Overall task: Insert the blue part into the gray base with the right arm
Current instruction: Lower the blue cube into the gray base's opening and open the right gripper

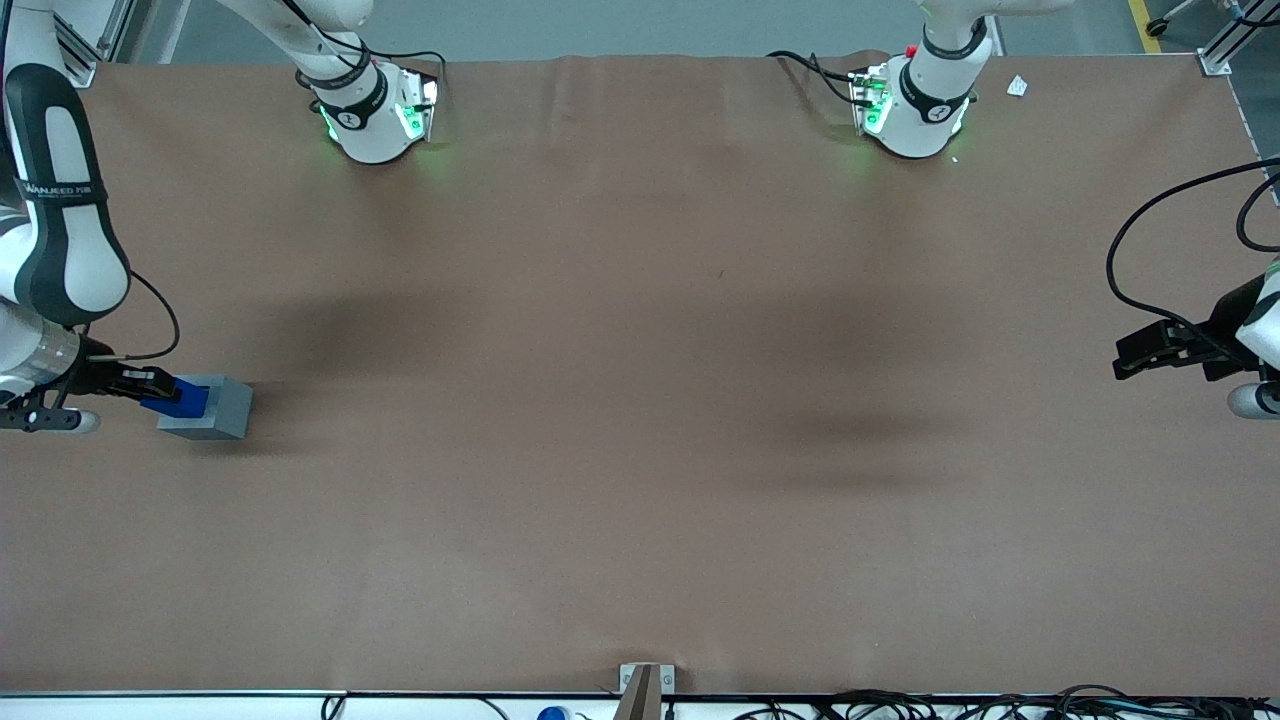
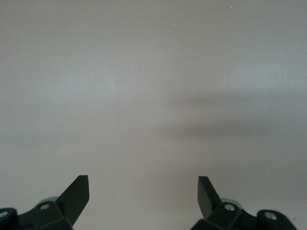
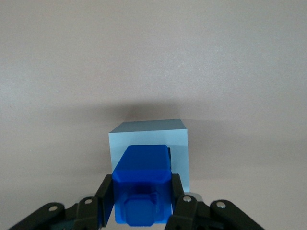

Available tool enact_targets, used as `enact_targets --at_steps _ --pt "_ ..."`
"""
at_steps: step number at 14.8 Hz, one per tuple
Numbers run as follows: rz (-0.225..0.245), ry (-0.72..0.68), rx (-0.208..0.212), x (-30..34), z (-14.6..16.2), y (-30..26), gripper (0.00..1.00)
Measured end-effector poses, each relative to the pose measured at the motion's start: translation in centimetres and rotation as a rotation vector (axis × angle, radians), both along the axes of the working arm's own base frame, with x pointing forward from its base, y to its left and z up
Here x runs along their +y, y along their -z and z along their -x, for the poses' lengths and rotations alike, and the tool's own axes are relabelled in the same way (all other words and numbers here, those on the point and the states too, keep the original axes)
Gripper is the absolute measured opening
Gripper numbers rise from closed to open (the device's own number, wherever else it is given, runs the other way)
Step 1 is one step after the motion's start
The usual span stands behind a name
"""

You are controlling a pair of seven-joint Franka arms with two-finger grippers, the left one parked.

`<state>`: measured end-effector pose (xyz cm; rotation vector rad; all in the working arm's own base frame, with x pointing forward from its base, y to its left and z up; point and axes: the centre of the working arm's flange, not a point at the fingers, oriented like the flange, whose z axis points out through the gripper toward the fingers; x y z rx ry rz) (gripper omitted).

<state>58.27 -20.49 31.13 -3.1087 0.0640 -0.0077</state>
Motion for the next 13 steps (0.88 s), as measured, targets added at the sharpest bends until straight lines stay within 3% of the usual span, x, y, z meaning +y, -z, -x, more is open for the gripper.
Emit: enact_targets --at_steps 13 --pt "0.000 0.006 0.001 -0.34 0.12 0.09 0.51"
